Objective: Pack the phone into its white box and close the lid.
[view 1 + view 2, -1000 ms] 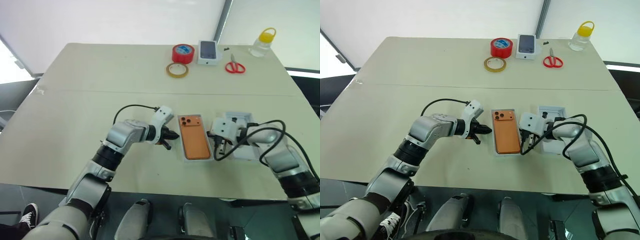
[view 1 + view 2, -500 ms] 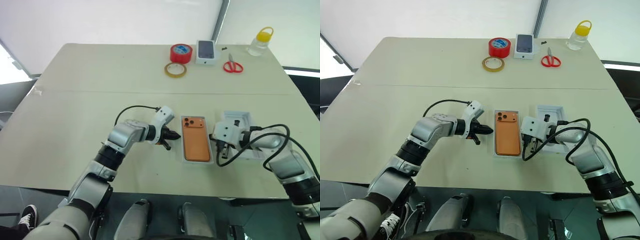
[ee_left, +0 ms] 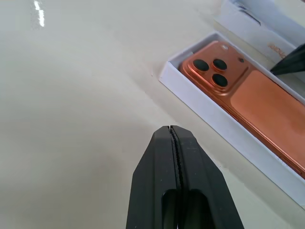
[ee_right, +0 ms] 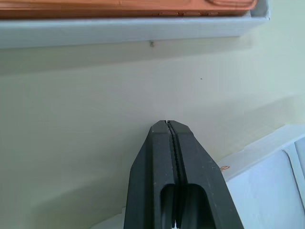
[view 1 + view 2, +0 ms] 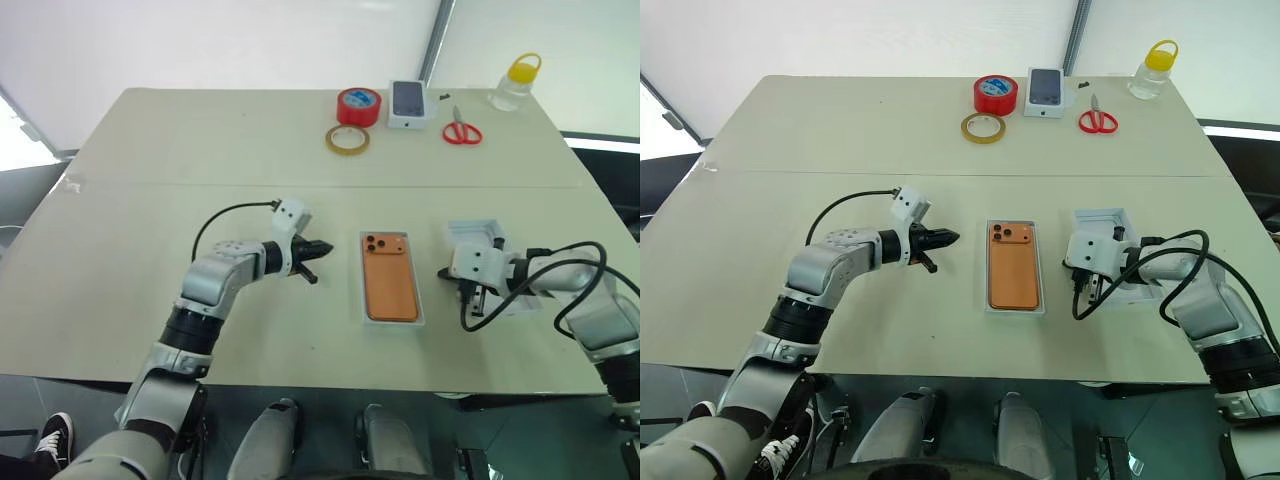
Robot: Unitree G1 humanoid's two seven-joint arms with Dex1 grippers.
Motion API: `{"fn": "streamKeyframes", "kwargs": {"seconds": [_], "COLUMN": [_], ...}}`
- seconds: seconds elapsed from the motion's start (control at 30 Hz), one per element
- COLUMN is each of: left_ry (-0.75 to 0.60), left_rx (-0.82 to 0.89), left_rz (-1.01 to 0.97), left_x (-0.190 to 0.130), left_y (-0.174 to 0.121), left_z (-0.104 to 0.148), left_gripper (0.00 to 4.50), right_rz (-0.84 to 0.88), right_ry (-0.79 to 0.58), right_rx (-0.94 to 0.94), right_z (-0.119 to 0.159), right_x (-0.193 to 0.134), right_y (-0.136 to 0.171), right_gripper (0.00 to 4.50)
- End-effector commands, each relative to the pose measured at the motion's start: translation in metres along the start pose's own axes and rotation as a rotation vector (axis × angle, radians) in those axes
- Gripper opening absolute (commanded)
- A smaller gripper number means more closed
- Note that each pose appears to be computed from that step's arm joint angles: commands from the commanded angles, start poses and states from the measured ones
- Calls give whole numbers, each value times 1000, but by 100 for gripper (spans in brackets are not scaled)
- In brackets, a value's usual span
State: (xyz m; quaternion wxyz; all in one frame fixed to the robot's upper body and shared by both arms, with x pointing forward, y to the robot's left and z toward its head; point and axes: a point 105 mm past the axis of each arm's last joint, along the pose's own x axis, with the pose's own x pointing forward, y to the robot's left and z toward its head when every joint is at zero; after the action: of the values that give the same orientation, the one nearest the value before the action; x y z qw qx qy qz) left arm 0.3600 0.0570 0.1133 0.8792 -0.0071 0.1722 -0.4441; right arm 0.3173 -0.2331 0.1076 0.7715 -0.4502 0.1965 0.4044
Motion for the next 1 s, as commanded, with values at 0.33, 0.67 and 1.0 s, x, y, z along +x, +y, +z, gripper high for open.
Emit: {"fn": "streamKeyframes", "kwargs": {"seconds": [0.33,0.67,1.0], "left_ry": [-156,-218,-256], "left_rx": [83,266,379], "left_rz": [-16,89,43], "left_x": [-68,-123,-134], "left_y": [5,2,2], "left_z": [15,-3,-3], "left_gripper": [283,448,448], "right_rz": [-267,-490,-382], "right_ry": [-326,-165,27], "right_rx": [428,567,770], "right_z": [47,11,10], "right_x": [-24,-34,-16], "right_y": [-49,-13,24], "right_gripper": [286,450,450]}}
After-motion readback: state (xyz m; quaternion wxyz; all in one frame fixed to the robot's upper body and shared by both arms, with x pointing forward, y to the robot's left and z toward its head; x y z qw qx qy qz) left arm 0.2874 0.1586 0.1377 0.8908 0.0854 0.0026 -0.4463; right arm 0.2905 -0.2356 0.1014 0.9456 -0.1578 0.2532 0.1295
